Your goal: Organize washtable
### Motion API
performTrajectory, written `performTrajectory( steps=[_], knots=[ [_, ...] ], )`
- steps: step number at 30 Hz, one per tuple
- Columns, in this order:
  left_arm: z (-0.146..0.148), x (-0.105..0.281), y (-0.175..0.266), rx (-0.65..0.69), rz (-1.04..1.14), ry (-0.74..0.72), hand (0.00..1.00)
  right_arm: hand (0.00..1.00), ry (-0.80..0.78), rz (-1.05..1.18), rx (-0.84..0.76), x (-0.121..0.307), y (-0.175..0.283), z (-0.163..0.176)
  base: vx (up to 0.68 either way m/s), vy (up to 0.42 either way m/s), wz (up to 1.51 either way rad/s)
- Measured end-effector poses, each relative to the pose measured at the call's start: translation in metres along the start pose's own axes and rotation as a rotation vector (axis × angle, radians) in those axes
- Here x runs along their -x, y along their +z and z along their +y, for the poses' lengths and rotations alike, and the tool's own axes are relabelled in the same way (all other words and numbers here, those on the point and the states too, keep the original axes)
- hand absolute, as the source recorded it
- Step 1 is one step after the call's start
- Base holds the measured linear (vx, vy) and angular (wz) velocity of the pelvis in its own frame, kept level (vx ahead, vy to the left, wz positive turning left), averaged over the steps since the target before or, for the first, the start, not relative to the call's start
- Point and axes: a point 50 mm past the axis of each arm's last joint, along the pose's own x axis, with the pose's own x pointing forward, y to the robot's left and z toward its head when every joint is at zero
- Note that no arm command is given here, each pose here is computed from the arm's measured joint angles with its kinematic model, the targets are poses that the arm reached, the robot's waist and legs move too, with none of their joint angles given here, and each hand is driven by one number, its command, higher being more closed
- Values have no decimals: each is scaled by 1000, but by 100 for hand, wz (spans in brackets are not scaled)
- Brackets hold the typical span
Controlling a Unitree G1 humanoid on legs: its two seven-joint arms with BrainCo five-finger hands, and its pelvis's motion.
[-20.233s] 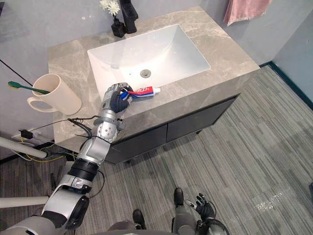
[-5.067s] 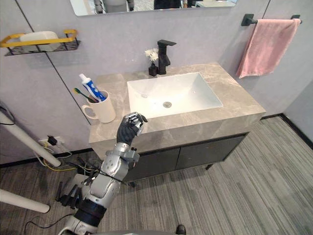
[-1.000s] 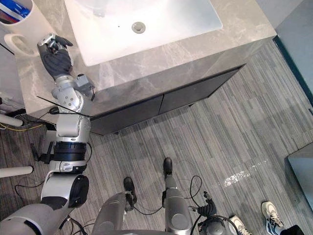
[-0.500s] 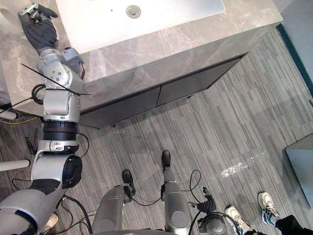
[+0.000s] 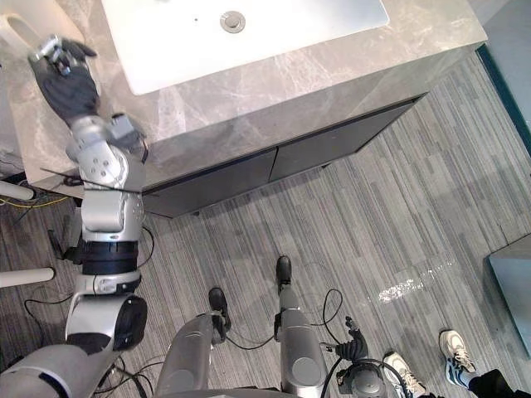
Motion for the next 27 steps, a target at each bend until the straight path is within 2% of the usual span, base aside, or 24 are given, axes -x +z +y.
performTrajectory(
  steps=[11,27],
  knots=[
    [15,0,-10,-47,39,34,100,0,-6,12,10,1,-4,-4,-3,1,0],
    [0,-46,24,-69,-85,33,100,0,-3,-19,2,2,2,-2,-16,1,-1]
  ],
)
